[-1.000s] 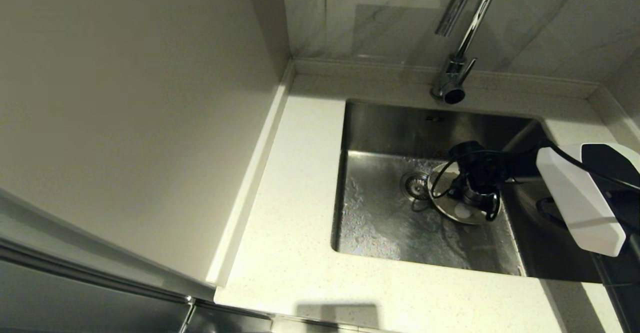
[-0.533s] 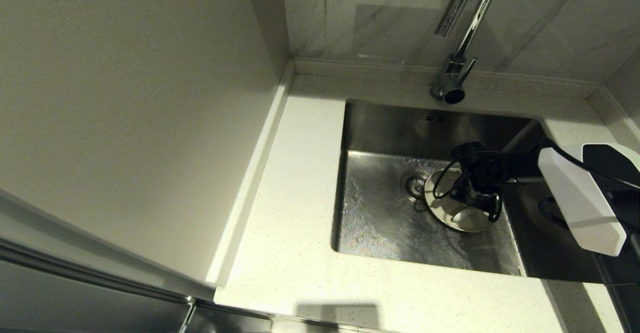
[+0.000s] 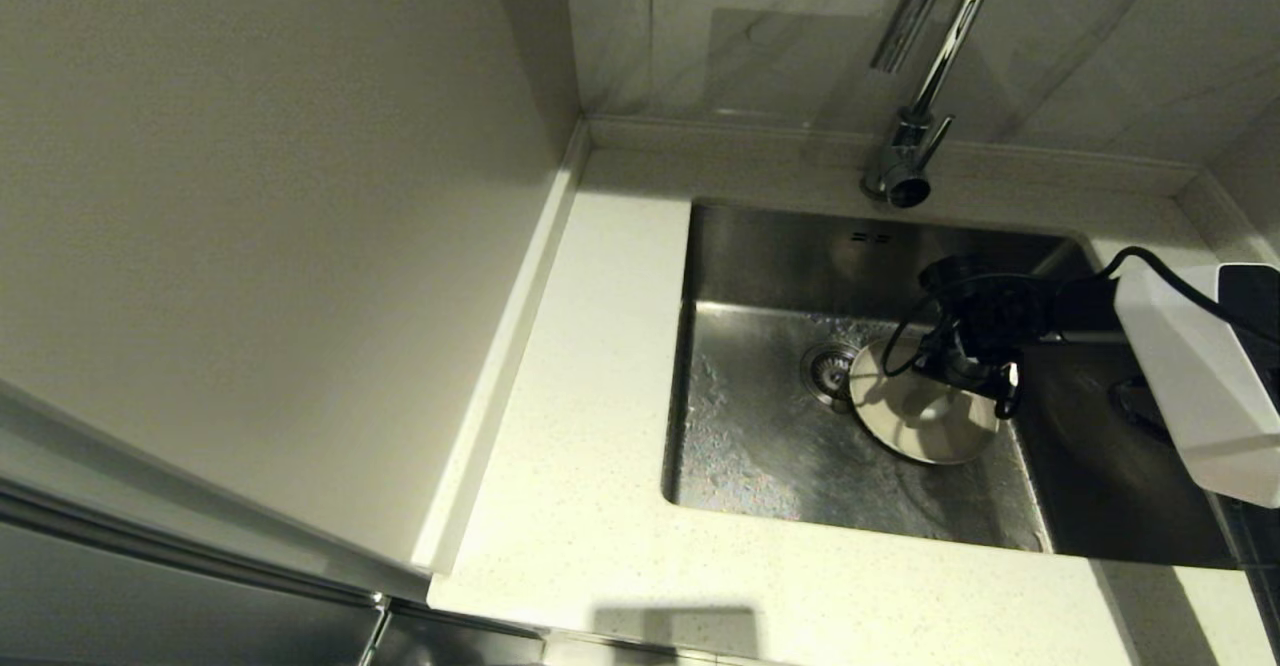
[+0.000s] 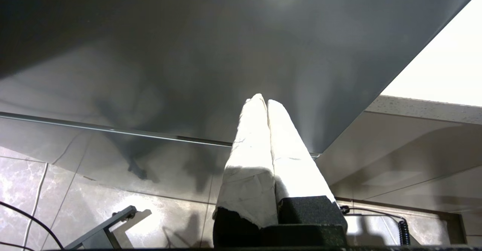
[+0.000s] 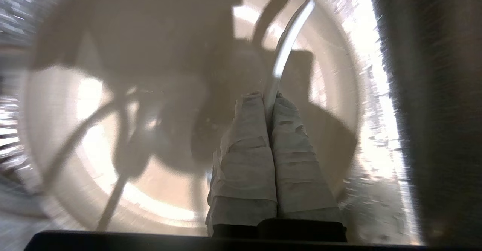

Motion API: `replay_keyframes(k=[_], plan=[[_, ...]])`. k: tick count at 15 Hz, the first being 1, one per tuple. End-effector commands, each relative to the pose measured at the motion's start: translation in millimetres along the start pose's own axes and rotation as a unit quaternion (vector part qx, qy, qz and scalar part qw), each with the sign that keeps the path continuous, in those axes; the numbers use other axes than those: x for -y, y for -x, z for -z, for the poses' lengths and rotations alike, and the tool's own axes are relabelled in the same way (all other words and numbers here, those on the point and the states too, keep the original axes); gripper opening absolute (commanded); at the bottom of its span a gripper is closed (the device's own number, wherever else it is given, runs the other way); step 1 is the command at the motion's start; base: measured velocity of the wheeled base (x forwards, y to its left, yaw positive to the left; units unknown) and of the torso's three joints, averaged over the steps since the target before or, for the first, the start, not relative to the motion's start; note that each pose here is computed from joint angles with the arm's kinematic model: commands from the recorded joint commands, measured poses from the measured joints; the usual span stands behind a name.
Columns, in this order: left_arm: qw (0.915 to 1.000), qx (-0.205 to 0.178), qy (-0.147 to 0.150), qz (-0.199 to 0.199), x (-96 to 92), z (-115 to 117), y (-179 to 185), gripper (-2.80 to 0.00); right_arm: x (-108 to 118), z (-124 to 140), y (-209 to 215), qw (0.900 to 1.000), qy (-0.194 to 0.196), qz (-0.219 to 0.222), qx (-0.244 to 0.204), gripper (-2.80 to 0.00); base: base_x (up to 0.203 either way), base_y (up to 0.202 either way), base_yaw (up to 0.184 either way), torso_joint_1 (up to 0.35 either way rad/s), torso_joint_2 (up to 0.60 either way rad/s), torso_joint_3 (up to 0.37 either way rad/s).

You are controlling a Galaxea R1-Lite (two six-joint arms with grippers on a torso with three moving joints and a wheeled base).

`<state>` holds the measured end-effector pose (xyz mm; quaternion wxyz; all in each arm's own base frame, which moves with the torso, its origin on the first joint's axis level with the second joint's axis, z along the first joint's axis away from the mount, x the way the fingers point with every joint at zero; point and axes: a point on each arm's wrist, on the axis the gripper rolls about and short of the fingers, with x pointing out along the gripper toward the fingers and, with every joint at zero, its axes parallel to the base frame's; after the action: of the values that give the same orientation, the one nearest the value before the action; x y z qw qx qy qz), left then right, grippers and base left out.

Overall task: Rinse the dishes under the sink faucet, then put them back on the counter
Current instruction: Put a spoon back to the table from the sink

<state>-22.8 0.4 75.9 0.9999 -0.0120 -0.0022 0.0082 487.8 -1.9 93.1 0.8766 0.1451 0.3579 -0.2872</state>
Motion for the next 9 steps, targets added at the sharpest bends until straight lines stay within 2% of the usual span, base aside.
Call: replay_keyframes(k=[1,5,6,8,9], plan=[[1.0000,0.002,0.000,0.000,0.0,0,0,-2.80,4,-20,35,1.000,-0.008,-0.012,0.021,-2.80,0.000,0.000,0.000,0.000,0.00,0.000],[1.0000,0.002,0.000,0.000,0.0,0,0,-2.80,16,-51,110,0.996,0.013,-0.033,0.077,-2.80,0.000,0.000,0.000,0.000,0.00,0.000],[1.0000,0.002,0.000,0.000,0.0,0,0,-2.80,17,-46,117,0.997,0.026,-0.029,0.069,-2.80,0.000,0.000,0.000,0.000,0.00,0.000],[1.0000,0.002,0.000,0.000,0.0,0,0,-2.80,19,-13,110,0.998,0.065,-0.003,0.020,-2.80,0.000,0.000,0.000,0.000,0.00,0.000],[1.0000,0.002,0.000,0.000,0.0,0,0,-2.80,21,-2,111,0.997,0.078,0.008,0.010,-2.80,0.000,0.000,0.000,0.000,0.00,0.000]])
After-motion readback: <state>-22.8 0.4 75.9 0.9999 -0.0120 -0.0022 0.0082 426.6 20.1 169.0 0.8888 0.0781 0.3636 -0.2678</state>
